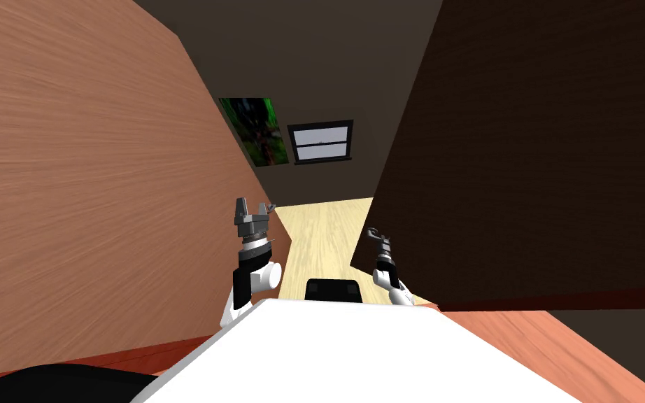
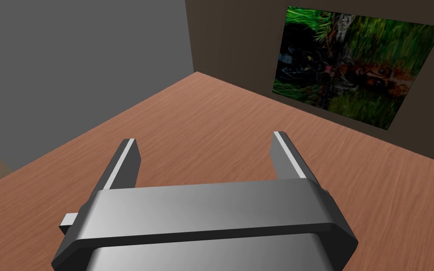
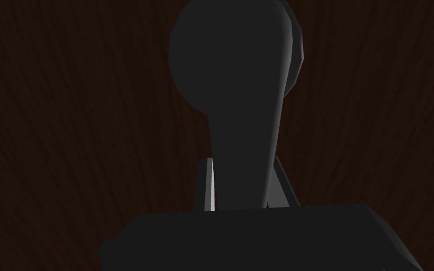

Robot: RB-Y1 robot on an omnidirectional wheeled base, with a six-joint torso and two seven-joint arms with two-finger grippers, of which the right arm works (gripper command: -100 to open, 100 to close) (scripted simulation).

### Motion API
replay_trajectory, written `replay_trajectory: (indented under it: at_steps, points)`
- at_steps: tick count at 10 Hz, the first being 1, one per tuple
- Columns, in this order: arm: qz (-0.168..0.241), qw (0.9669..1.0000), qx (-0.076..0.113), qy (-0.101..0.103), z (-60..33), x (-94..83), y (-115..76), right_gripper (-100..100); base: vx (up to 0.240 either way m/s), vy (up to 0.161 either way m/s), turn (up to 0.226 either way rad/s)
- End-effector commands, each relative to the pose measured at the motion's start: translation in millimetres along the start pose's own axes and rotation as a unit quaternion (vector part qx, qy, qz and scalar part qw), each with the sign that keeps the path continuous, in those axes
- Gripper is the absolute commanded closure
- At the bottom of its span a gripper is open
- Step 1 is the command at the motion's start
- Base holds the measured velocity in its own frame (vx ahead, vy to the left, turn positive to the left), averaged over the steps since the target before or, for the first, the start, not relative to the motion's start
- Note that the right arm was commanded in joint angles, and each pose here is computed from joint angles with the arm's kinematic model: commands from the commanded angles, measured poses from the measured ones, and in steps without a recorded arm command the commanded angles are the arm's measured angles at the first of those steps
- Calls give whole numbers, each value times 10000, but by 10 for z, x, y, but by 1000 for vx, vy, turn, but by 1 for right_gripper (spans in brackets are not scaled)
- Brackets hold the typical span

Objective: Push the door open

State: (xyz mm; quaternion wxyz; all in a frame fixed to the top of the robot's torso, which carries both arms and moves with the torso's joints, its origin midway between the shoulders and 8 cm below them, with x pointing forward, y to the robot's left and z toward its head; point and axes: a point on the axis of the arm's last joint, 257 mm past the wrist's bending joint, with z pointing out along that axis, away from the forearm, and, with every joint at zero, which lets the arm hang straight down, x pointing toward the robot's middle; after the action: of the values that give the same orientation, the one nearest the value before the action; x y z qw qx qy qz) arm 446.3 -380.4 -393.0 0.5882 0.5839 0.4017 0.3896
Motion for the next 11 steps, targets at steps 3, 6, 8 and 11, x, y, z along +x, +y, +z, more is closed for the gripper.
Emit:
replay_trajectory:
  at_steps: [3, 6, 8, 11]
  points:
    - [35, 9999, -19, -133, 4, -92, 7, 100, 142, 53, -54]
    - [-3, 9994, -49, -341, 24, -314, 31, 100, 152, 19, -40]
    - [-9, 9988, -56, -495, 26, -451, 38, 100, 201, -4, -34]
    - [16, 9973, -50, -739, 8, -636, 34, 100, 199, 19, -46]
